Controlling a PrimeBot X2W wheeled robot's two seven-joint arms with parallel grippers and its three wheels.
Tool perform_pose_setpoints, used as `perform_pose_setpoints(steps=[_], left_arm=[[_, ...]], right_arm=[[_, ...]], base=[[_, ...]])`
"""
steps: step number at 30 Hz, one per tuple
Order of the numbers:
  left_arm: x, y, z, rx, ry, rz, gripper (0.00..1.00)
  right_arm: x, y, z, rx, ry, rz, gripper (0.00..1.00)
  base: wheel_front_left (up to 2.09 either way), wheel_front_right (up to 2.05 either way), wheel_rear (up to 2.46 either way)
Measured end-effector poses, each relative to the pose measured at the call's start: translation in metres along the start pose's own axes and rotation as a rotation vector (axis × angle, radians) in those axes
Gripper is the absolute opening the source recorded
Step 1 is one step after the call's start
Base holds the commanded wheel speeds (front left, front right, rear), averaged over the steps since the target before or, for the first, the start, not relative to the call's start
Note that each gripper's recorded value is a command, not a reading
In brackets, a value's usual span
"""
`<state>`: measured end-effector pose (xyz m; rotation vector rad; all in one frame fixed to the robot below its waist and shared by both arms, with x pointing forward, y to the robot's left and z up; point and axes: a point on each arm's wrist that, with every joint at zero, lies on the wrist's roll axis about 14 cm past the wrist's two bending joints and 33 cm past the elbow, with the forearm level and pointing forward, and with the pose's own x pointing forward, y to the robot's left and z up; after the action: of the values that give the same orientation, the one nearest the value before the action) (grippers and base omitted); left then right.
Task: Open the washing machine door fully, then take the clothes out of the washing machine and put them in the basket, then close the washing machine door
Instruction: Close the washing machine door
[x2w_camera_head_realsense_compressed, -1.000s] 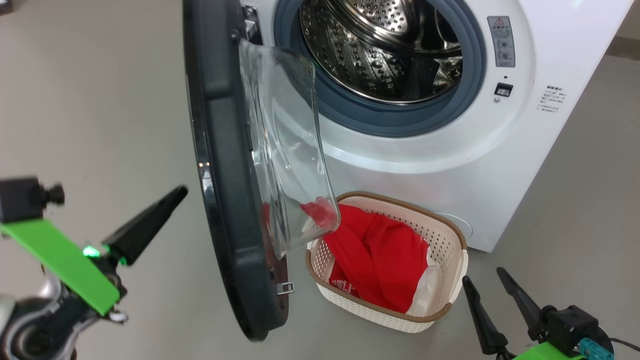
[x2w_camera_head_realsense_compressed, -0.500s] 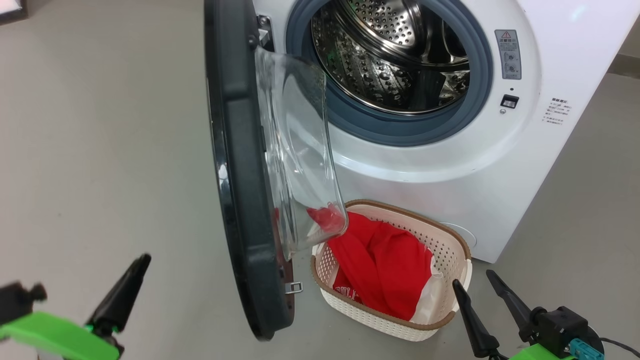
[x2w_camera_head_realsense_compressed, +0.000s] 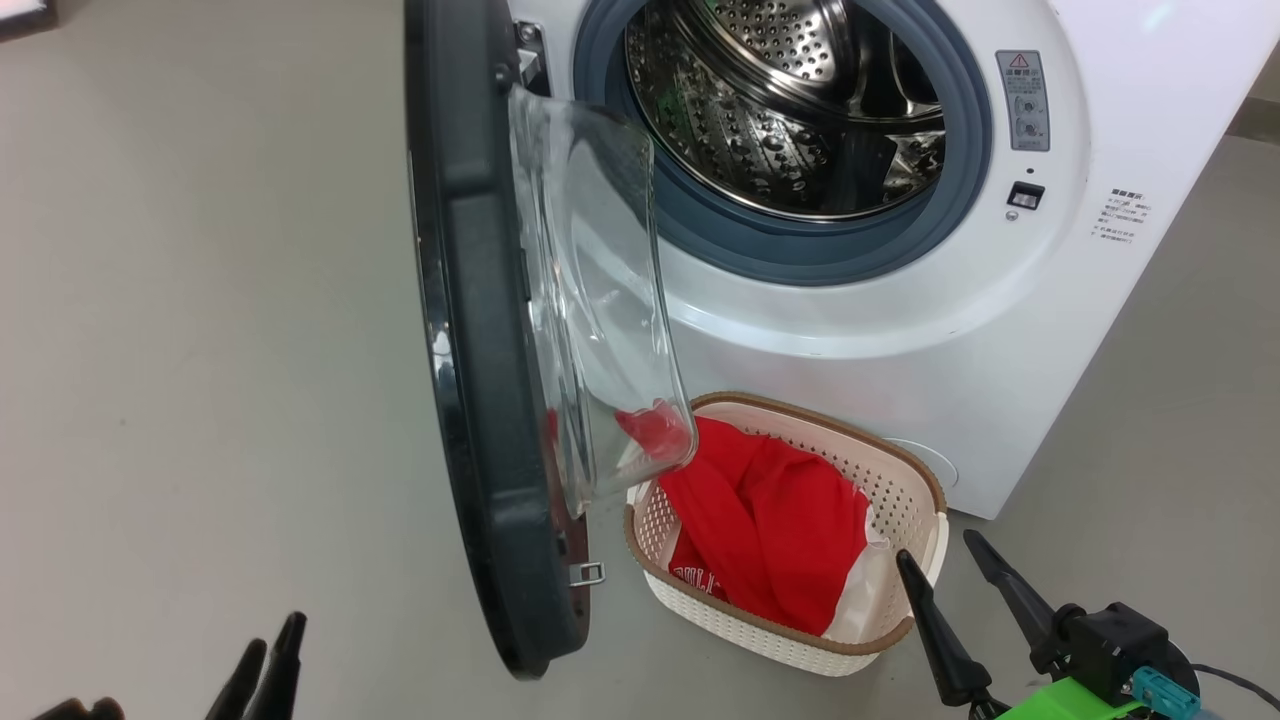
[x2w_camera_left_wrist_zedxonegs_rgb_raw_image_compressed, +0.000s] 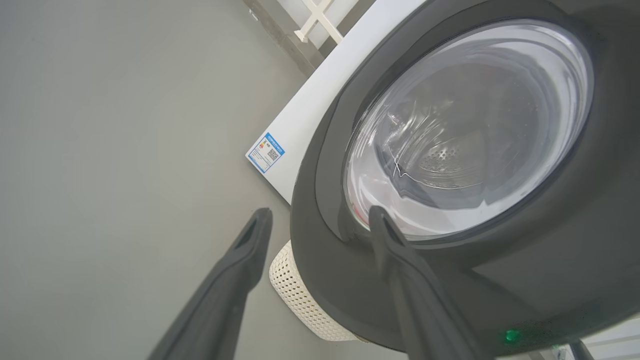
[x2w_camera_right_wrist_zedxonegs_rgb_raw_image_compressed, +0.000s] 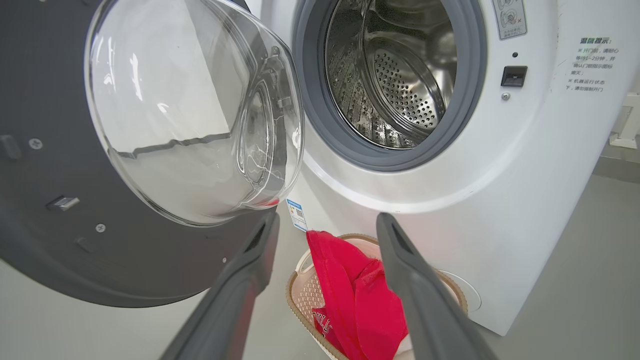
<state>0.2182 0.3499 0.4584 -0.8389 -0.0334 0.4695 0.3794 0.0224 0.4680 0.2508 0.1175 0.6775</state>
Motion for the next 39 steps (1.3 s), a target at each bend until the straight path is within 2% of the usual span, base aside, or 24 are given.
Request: perform_pose_setpoints(steps=[3,13,15,24,29,39], left_arm=[[0.0,0.007,-0.002,0.053,-0.017,0.023,1.0],[-0.012,0.021,0.0,0.348,-0.1,0.099,1.0],[-0.012,0.017,0.007,0.427,-0.128,0.098,1.0],[-0.015,-0.002,0.009,0.638,-0.166,0.073,1.0],[-0.02,0.002,-0.002,0.682,-0.133,0.08,1.0],[-0.024,0.006,-0.014,0.677,-0.099,0.087,1.0]], right_arm=[[0.0,-0.002,0.0,0.003,-0.001,-0.007,1.0],[0.0,-0.007,0.002,0.007,-0.009,-0.027,1.0],[0.0,-0.008,0.003,0.01,-0.013,-0.034,1.0],[-0.001,-0.013,0.009,0.016,-0.034,-0.059,1.0],[-0.006,-0.015,0.006,0.02,-0.027,-0.07,1.0],[-0.009,-0.013,0.004,0.027,-0.023,-0.076,1.0]], base=[[0.0,0.0,0.0],[0.0,0.0,0.0],[0.0,0.0,0.0],[0.0,0.0,0.0],[0.0,0.0,0.0],[0.0,0.0,0.0]])
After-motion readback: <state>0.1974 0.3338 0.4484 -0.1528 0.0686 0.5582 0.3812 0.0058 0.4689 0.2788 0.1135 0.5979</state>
